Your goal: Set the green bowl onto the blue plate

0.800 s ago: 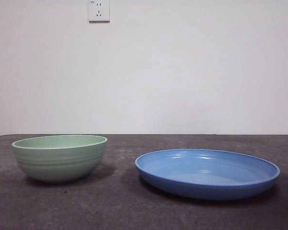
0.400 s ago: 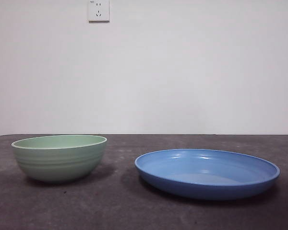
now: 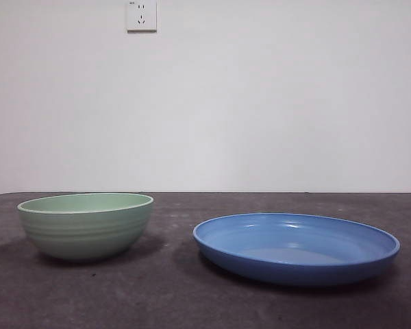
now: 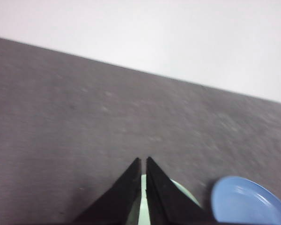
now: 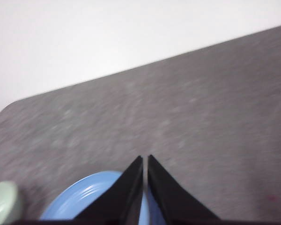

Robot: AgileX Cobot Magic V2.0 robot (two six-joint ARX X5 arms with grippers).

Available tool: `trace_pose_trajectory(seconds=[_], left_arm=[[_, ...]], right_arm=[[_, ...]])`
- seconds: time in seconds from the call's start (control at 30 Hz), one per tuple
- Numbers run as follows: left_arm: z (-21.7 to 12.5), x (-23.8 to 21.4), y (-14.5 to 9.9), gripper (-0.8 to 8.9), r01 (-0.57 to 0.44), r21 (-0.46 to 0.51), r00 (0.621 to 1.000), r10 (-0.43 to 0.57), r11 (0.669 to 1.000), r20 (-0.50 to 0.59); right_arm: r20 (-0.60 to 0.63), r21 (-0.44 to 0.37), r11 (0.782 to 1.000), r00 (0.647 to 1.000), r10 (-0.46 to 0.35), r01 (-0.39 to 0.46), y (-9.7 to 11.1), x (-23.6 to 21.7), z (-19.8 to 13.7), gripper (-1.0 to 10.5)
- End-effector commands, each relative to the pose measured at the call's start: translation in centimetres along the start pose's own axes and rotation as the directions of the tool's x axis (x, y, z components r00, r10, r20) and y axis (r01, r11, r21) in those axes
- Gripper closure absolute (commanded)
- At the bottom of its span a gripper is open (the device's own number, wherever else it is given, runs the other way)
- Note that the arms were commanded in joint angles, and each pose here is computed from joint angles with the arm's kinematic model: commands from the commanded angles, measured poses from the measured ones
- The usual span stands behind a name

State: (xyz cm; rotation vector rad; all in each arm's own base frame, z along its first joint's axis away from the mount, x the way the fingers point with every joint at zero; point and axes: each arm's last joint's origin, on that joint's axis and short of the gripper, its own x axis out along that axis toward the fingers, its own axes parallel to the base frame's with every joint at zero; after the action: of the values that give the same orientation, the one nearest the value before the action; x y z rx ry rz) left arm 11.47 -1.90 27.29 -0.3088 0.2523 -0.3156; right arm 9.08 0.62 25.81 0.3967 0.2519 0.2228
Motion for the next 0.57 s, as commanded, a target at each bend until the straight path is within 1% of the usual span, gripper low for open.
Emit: trace_pose_trajectory(seconds=[0.03, 0.1, 0.2, 0.33, 0.4, 0.5, 0.57], left_arm=[[2.8, 0.3, -1.3, 7.96, 0.07, -0.003, 0.997, -0.07, 0.998, -0.042], [4.0, 0.6, -1.9, 7.96, 0.111, -0.007, 0.991, -0.111, 0.994, -0.072], [5.6, 1.2, -2.8, 7.96, 0.196, -0.007, 0.974, -0.196, 0.981, -0.114], [6.9, 2.4, -3.8, 7.96, 0.29, -0.028, 0.94, -0.29, 0.957, -0.181], [7.3, 2.8, -4.1, 7.96, 0.318, -0.043, 0.923, -0.32, 0.947, -0.214], [7.6, 3.5, -4.6, 7.96, 0.344, -0.061, 0.901, -0.348, 0.937, -0.258], [7.6, 3.9, -4.8, 7.96, 0.362, -0.054, 0.89, -0.362, 0.931, -0.279]], right_arm=[[-0.042, 0.018, 0.997, 0.996, 0.075, -0.074, 0.9, 0.1, 1.8, 9.3], [-0.074, 0.016, 0.994, 0.991, 0.109, -0.108, 1.4, 0.3, 2.9, 9.3], [-0.122, -0.022, 0.987, 0.981, 0.153, -0.156, 2.1, 0.6, 4.5, 9.3], [-0.189, -0.055, 0.976, 0.962, 0.198, -0.212, 3.0, 1.0, 6.6, 9.3], [-0.213, -0.059, 0.971, 0.953, 0.216, -0.233, 3.4, 1.1, 7.3, 9.3], [-0.257, -0.062, 0.958, 0.932, 0.255, -0.279, 4.1, 1.5, 8.2, 9.3], [-0.292, -0.063, 0.941, 0.908, 0.302, -0.333, 4.5, 1.8, 8.6, 9.3]])
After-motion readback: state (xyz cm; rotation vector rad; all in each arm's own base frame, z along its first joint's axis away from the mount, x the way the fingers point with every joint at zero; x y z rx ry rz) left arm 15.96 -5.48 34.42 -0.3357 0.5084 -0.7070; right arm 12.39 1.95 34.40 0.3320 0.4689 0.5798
